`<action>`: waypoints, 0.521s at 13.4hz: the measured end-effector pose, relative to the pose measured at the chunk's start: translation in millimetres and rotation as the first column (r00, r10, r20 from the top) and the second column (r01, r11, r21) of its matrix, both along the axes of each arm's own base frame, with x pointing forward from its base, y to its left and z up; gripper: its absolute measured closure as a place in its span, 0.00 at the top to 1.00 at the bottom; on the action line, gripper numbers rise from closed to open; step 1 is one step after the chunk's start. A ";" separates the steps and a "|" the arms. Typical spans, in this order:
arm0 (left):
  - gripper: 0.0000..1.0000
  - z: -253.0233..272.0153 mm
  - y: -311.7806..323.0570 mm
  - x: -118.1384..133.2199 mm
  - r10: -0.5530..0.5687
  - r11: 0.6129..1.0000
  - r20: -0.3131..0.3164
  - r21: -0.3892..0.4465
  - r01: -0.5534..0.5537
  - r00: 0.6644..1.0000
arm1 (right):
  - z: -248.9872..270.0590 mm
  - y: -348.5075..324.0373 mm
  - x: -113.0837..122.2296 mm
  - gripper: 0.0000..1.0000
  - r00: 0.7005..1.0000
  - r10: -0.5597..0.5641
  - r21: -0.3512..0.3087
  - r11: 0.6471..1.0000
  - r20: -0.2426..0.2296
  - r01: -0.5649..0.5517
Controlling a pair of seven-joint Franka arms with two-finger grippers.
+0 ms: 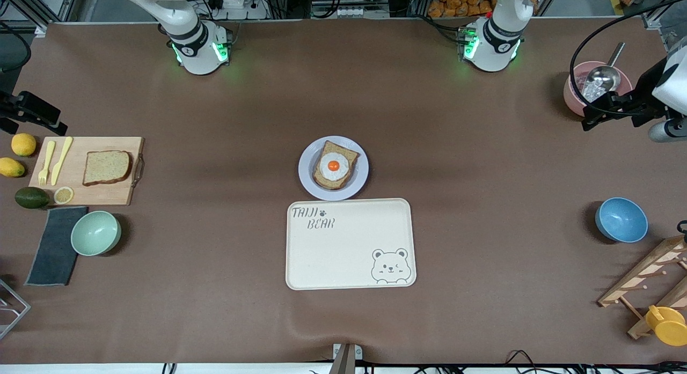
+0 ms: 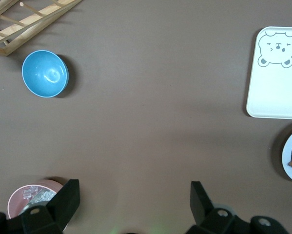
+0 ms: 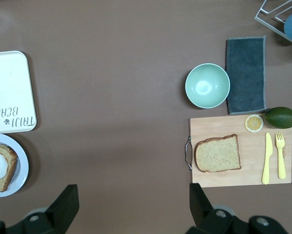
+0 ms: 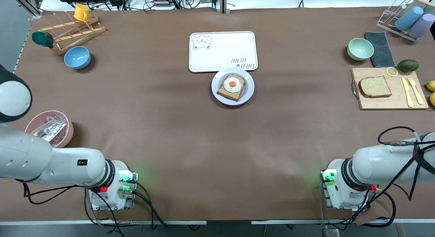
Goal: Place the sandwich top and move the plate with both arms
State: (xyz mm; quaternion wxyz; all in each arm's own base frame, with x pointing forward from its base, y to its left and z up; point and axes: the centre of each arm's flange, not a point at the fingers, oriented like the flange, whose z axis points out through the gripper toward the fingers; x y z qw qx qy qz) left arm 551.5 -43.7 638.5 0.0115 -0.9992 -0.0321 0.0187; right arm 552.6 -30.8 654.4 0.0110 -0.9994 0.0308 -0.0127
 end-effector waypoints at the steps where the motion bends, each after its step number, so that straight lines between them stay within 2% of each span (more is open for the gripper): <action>1: 1.00 0.0 0.1 0.0 0.000 1.000 0.000 0.000 0.000 1.000 | -1.8 -1.2 0.2 1.00 1.000 -0.002 0.000 1.000 -0.004 0.002; 7: 1.00 0.0 -0.4 0.0 0.002 1.000 -0.002 -0.019 -0.002 1.000 | -27.0 -45.2 2.9 1.00 0.999 -0.015 0.003 1.000 -0.046 0.015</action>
